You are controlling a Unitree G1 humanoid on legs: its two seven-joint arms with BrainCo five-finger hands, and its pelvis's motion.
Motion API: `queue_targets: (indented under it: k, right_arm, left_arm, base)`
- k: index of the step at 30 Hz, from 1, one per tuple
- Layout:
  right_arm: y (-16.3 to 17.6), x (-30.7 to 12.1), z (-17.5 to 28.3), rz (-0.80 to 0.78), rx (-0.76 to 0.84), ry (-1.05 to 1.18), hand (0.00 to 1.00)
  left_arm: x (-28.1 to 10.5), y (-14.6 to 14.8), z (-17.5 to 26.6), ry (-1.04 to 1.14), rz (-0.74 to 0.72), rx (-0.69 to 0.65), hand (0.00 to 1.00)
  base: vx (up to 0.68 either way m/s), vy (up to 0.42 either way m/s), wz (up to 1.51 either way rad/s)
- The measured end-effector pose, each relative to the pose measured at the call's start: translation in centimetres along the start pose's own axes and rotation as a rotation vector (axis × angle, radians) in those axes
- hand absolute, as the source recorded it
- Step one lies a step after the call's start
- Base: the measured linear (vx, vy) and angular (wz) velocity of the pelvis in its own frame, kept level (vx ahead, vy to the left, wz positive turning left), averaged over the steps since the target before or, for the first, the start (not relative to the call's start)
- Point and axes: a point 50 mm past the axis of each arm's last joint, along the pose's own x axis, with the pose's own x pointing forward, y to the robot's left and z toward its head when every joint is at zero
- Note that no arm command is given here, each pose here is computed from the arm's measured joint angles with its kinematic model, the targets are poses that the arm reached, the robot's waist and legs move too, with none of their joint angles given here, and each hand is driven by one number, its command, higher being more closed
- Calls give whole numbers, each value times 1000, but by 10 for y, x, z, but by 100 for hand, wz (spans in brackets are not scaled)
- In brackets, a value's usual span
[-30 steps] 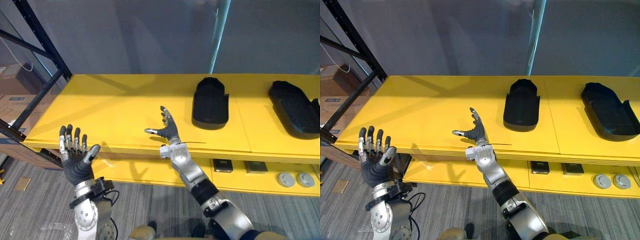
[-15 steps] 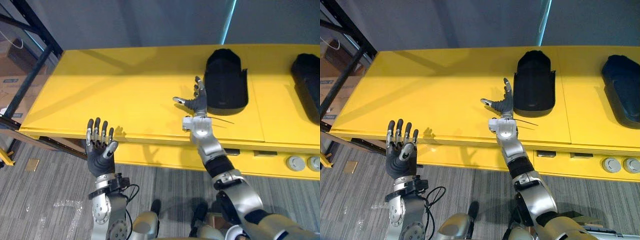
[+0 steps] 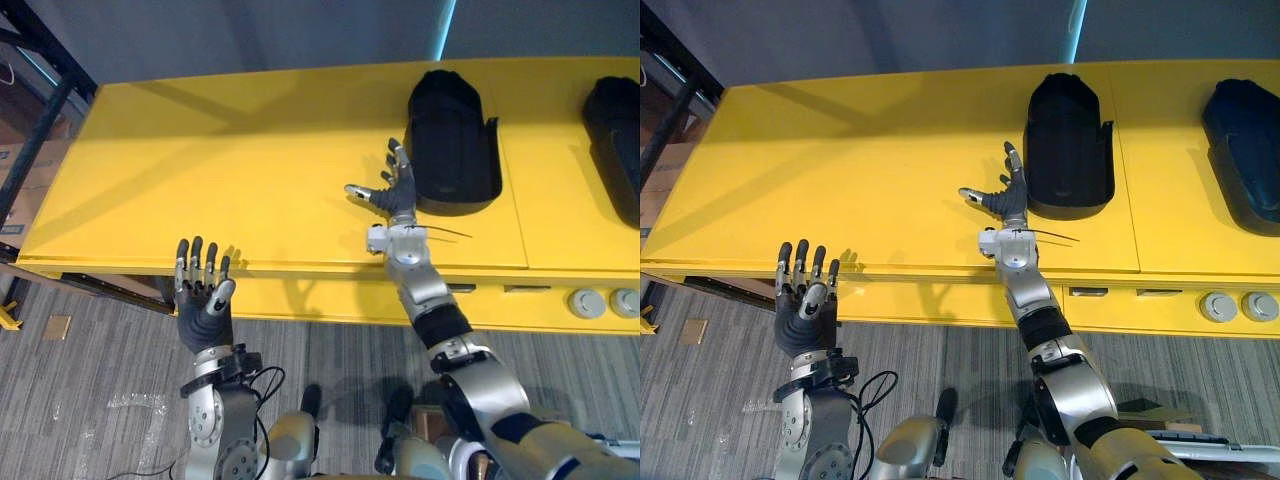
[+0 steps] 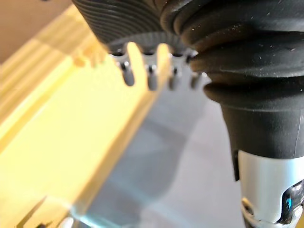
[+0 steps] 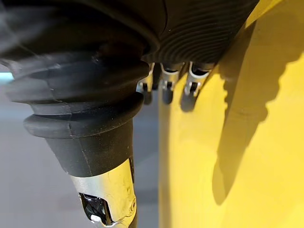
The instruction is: Walk over and take plastic housings, then place them on the shelf
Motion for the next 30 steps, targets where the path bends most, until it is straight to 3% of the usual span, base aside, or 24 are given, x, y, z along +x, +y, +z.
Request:
queue_targets:
  k: [4,10,15,18,22,30]
  right_arm:
    - [9,-4,6,109,33,-42,0]
    - [55,-48,67,527,161,-342,0]
    - [38,-83,97,637,312,-501,0]
    - [1,-95,87,529,364,-489,0]
    - [-46,-108,60,267,332,-391,0]
    - [-138,-175,11,-328,105,-125,0]
  left_arm:
    - [0,0,1,-2,-1,1,0]
    - [-1,0,3,-33,-9,28,0]
    - [1,1,13,-115,-59,150,0]
    - [11,-2,19,-171,-107,200,0]
    - [21,-8,15,-190,-136,227,0]
    - [28,-26,3,-172,-181,174,0]
  base:
    - [0,0,0]
    - [16,27,-13]
    - [9,40,-31]
    - [10,36,-67]
    - [34,23,-84]
    - [10,13,-69]
